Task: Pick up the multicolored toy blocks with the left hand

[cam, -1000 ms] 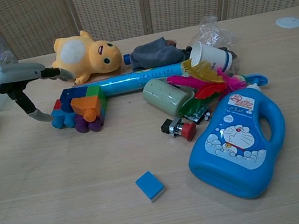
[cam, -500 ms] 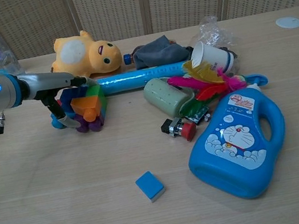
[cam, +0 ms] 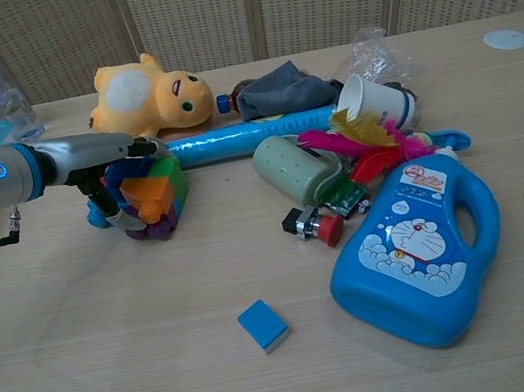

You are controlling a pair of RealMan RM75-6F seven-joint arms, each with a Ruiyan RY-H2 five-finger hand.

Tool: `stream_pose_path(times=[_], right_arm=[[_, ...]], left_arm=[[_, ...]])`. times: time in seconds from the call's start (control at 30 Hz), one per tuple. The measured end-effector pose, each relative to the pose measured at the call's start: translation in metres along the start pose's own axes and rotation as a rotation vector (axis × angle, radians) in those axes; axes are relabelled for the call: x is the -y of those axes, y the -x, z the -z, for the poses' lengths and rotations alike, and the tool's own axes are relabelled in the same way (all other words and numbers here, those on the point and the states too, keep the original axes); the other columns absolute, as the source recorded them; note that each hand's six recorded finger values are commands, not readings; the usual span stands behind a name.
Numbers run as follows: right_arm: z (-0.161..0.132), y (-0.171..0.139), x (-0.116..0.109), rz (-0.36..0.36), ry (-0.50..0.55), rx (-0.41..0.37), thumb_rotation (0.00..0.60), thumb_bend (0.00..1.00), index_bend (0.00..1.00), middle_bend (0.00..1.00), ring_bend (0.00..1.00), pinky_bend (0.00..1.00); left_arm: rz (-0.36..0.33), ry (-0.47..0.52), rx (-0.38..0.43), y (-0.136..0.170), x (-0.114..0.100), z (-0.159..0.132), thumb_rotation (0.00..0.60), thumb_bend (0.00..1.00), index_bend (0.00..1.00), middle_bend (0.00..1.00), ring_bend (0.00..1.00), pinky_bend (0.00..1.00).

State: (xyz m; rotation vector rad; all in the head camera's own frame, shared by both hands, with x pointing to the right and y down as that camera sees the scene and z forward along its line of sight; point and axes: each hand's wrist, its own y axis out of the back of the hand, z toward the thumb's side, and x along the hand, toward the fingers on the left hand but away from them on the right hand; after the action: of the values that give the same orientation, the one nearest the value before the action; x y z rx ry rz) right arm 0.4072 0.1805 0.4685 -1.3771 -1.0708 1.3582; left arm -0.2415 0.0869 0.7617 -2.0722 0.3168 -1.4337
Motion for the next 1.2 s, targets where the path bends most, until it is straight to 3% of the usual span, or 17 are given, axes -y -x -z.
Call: stream_pose_path(times=[0.13,0.43,0.63,0.77,1.0,1.2], right_arm=[[-0.001,0.001,-0.001,0.003,0.000,-0.004,0.506,0.24,0.06,0.16,0.00,0.00],[-0.001,0.000,-0.003,0.011,0.004,-0.002,0.504,0.24,0.06,0.16,0.00,0.00],[0.000,-0.001,-0.005,0.016,0.005,0.000,0.504,0.24,0.06,0.16,0.00,0.00],[0.001,-0.002,-0.007,0.021,0.004,-0.001,0.505,0.24,0.06,0.16,0.00,0.00],[0.000,-0.002,-0.006,0.016,0.012,-0.007,0.505,0.24,0.06,0.16,0.00,0.00],[0.000,-0.002,0.001,0.005,0.030,-0.013,0.507,0.24,0.06,0.16,0.00,0.00]], left_arm=[[-0.038,0.021,0.001,0.002,0.000,0.002,0.599,0.25,0.32,0.28,0.24,0.11],[-0.097,0.035,0.029,0.009,-0.001,0.000,0.600,0.25,0.39,0.33,0.29,0.18],[-0.109,0.034,0.040,0.009,0.000,-0.003,0.600,0.26,0.44,0.39,0.40,0.37],[-0.135,0.041,0.047,0.011,-0.007,-0.004,0.600,0.27,0.47,0.41,0.43,0.40],[-0.202,0.064,0.069,0.027,-0.037,-0.003,0.600,0.27,0.46,0.41,0.43,0.40],[-0.290,0.081,0.078,0.060,-0.086,0.005,0.600,0.27,0.45,0.40,0.43,0.40]])
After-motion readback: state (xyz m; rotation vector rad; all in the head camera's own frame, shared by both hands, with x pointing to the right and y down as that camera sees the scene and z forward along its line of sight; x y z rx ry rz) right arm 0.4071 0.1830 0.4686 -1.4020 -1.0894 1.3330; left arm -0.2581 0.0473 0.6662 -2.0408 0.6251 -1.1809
